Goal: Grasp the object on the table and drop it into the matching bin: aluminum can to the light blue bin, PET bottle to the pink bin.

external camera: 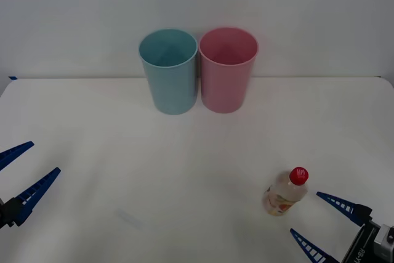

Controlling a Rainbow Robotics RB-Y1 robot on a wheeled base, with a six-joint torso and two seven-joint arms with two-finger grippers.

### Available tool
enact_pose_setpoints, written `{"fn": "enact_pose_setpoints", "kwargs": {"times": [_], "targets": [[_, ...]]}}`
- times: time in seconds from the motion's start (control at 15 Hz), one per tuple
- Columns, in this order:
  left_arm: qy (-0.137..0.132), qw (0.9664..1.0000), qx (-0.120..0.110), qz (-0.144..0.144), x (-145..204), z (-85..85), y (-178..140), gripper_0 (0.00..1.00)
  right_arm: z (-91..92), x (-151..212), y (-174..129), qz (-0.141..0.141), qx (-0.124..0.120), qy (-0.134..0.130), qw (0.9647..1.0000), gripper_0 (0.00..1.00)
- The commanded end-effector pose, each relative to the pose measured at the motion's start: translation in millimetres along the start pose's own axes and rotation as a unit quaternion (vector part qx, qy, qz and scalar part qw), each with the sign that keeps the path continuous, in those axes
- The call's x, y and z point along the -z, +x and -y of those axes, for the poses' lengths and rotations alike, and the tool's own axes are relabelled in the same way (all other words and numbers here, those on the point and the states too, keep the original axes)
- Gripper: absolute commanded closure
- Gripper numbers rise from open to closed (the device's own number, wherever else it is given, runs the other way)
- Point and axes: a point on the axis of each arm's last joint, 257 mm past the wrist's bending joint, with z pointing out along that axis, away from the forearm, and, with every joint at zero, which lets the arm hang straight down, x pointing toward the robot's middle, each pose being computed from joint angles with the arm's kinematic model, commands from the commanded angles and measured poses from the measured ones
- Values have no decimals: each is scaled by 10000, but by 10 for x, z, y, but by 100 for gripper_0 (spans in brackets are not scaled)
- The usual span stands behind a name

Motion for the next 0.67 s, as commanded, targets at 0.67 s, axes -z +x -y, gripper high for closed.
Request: {"fn": "enact_pose_setpoints", "kwargs": {"times": [0.67], "targets": [[0,10000,0,0,0,0,0,0,31,-629,33,53,87,259,9996,0]]}}
